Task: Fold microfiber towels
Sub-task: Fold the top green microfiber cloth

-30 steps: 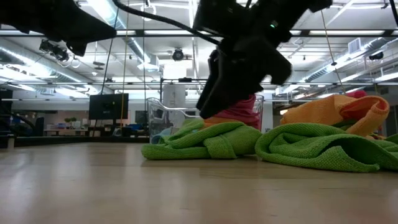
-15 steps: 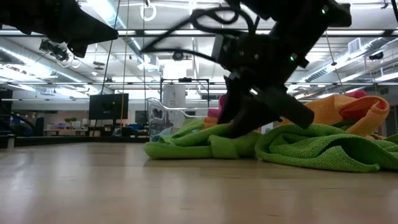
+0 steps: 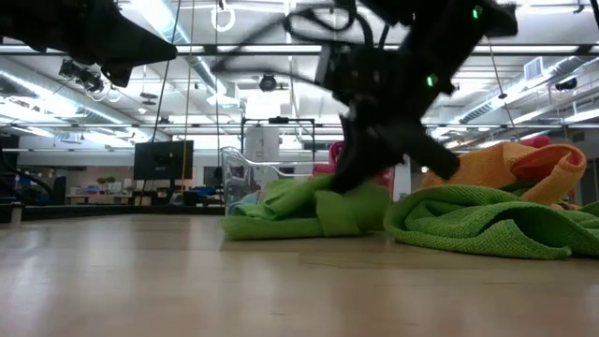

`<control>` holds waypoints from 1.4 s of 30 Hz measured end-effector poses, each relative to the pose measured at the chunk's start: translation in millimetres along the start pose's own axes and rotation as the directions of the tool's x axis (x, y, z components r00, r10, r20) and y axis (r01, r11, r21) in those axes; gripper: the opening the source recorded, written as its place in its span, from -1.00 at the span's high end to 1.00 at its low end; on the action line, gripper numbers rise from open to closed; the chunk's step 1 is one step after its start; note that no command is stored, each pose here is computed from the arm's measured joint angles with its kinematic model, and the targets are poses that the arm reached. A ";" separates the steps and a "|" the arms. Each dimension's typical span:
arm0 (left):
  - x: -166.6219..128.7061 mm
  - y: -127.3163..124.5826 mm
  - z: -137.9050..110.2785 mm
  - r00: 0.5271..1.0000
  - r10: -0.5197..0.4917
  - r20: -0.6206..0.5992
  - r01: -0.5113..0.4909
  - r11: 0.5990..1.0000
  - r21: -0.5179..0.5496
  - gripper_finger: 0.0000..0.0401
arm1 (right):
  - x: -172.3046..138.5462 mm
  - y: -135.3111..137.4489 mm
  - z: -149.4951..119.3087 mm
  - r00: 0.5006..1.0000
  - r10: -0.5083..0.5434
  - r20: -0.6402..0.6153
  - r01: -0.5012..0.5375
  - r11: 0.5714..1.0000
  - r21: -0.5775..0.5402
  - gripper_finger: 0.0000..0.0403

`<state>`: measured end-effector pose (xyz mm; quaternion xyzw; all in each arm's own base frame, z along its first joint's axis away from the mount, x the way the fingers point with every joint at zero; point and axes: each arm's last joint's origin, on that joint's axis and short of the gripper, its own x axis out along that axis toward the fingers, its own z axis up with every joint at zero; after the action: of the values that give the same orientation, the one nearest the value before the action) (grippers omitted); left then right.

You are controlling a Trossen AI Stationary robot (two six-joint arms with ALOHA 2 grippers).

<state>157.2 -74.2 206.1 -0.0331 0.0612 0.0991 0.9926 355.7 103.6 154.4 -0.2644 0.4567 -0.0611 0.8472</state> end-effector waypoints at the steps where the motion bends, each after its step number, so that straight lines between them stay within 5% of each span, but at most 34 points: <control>1: 0.0 -0.6 -0.3 1.000 -0.017 -0.004 0.017 1.000 0.002 0.93 | -5.2 -3.1 3.6 1.000 0.009 0.024 -0.009 1.000 0.015 0.95; 6: -0.1 -1.8 -0.6 0.998 -0.061 -0.013 0.061 0.998 0.002 0.89 | -35.8 -20.4 19.6 0.981 0.097 0.171 -0.112 0.990 0.080 0.96; 13: -0.1 -1.9 -0.2 0.998 -0.063 -0.010 0.063 0.998 0.001 0.82 | -82.8 -44.7 34.0 0.894 0.202 0.401 -0.265 0.958 0.109 0.96; 22: 0.0 -2.0 0.0 0.998 -0.066 -0.010 0.066 0.998 -0.001 0.86 | -127.4 -64.8 45.0 0.690 0.328 0.645 -0.467 0.883 0.050 0.96; 42: 6.2 -7.0 0.6 0.996 -0.092 0.023 0.092 0.996 -0.021 0.64 | -107.8 -51.3 75.9 0.565 0.352 0.746 -0.544 0.839 0.015 0.96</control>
<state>164.7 -79.8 206.4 -0.0459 0.0478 0.0545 0.9963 362.0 126.8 293.8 -0.0348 0.1297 0.2103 0.9684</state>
